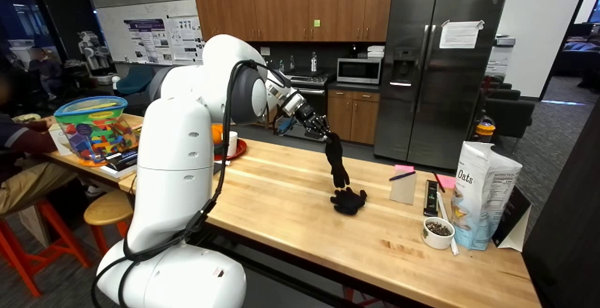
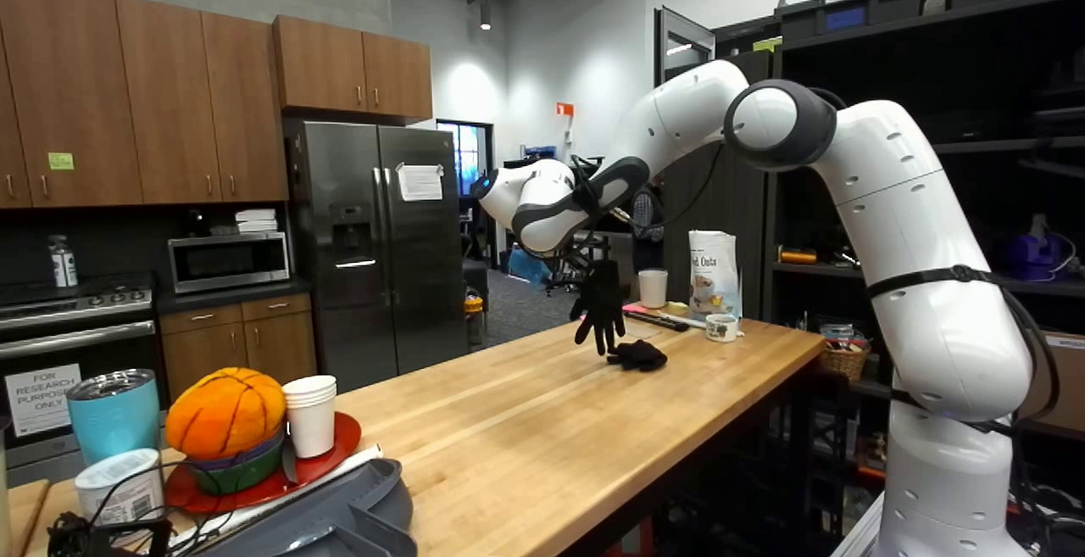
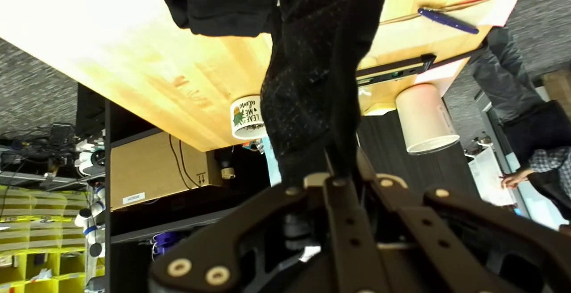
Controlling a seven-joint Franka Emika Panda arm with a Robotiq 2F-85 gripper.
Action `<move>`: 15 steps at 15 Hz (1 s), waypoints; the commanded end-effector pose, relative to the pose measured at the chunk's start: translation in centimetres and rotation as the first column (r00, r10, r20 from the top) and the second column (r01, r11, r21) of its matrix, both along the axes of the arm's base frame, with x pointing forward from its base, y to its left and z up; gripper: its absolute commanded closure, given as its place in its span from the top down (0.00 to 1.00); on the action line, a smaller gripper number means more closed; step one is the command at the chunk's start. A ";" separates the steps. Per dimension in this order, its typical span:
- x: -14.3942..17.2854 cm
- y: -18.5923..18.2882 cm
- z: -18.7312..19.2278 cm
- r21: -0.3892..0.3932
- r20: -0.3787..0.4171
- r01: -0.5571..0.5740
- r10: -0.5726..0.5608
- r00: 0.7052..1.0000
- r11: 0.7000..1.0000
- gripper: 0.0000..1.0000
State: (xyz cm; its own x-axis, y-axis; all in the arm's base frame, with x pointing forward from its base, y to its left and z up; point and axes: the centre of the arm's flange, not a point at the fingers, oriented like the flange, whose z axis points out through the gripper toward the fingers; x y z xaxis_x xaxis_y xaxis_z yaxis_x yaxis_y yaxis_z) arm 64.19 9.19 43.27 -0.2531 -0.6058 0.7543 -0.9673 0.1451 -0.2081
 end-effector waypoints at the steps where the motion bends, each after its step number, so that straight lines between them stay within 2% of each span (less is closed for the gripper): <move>1: 0.3 -0.4 -1.2 -0.006 -0.006 -0.045 0.045 0.999 0.999 0.01; 5: 0.2 -0.8 -1.1 -0.003 -0.006 -0.048 0.048 0.999 0.999 0.01; 10: 0.1 -1.2 1.1 -0.004 0.039 -0.012 0.012 0.999 1.000 0.01; 15: -0.1 0.6 2.2 0.000 0.056 -0.025 0.025 0.998 1.000 0.01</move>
